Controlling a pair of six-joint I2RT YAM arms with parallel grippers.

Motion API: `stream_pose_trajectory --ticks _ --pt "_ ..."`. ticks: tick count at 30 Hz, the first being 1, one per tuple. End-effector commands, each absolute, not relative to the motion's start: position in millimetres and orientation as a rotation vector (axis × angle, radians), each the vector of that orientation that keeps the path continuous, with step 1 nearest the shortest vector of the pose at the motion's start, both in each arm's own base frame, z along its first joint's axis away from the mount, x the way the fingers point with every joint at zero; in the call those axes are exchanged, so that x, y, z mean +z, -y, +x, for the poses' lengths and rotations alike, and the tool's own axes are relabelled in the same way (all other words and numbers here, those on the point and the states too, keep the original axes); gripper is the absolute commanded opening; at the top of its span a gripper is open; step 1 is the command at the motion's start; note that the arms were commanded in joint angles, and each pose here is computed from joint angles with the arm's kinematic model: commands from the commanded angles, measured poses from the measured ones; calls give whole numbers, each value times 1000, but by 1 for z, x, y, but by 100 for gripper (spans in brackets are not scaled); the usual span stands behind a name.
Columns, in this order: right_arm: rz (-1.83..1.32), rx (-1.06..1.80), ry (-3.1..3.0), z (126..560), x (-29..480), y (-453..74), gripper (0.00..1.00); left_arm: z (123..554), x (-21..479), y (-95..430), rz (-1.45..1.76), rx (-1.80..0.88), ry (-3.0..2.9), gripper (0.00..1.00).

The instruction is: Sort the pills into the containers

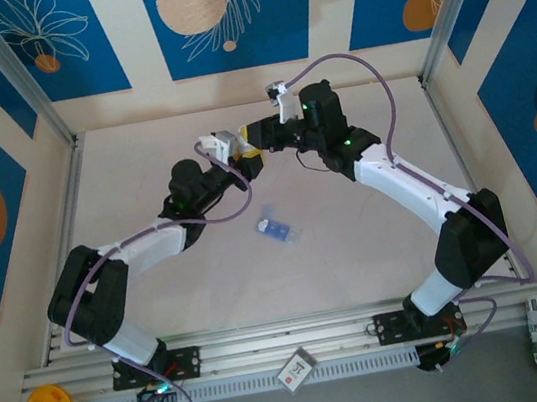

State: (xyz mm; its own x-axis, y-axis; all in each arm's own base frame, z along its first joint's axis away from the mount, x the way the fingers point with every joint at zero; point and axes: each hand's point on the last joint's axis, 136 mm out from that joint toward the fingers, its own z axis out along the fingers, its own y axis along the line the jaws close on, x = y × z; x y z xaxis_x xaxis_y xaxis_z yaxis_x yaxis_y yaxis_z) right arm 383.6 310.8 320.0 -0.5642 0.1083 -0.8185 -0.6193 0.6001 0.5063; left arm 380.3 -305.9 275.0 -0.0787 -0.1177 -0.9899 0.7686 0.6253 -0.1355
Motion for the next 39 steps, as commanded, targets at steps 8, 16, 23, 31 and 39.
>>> stream_pose_trajectory --ticks 8,16,23,31,39 --pt "-372 1053 -2066 385 298 -308 45 345 316 336 690 -866 -1261 0" --pt "-340 1077 -1991 379 334 -271 76 368 293 309 623 -909 -1313 0" --pt "-438 1137 -1944 376 336 -254 81 363 292 302 690 -1041 -1309 0" --pt "-685 1244 -1874 362 346 -270 84 352 303 306 770 -1292 -1275 0" --pt "-762 1237 -1908 363 340 -292 83 349 305 310 787 -1370 -1268 0"
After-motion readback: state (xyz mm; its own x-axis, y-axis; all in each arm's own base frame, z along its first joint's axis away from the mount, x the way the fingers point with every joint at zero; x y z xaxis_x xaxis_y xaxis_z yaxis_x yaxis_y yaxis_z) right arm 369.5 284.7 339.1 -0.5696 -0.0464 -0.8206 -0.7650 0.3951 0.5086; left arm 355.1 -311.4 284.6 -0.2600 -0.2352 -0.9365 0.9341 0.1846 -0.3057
